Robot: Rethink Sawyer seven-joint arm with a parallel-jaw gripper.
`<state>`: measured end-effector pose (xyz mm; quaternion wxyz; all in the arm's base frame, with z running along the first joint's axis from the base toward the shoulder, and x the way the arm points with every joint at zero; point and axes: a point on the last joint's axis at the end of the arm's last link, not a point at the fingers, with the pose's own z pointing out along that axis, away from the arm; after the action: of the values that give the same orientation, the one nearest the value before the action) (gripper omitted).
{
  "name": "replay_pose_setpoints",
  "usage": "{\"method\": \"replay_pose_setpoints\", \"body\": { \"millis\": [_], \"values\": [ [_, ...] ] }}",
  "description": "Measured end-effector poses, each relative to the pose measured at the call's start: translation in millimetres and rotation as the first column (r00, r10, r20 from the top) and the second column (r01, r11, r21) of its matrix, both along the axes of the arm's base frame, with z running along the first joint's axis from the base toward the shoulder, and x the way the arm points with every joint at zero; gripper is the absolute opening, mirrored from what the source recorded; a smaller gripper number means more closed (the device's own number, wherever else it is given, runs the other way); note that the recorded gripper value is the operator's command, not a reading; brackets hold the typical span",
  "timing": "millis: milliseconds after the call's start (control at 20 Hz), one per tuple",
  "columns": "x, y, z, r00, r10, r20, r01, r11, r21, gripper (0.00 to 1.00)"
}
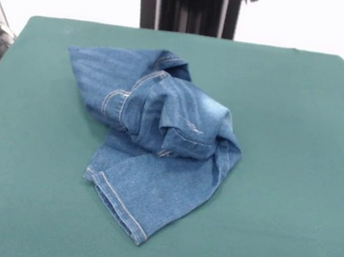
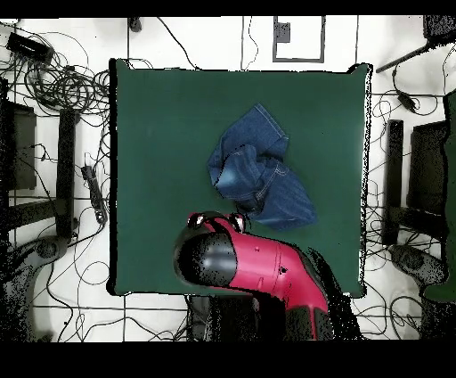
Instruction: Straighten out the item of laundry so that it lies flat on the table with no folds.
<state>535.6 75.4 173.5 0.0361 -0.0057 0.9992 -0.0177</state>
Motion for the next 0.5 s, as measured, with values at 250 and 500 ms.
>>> {"method": "replay_pose_setpoints", "body": {
  "millis": [250, 500],
  "values": [
    [7.0, -7.0, -32.9, 1.0, -0.009, -0.006, 0.009, 1.0, -0.002, 1.0],
    [8.3, -19.4, -62.8, 0.999, -0.03, -0.032, 0.03, 1.0, 0.001, 1.0]
  ]
}}
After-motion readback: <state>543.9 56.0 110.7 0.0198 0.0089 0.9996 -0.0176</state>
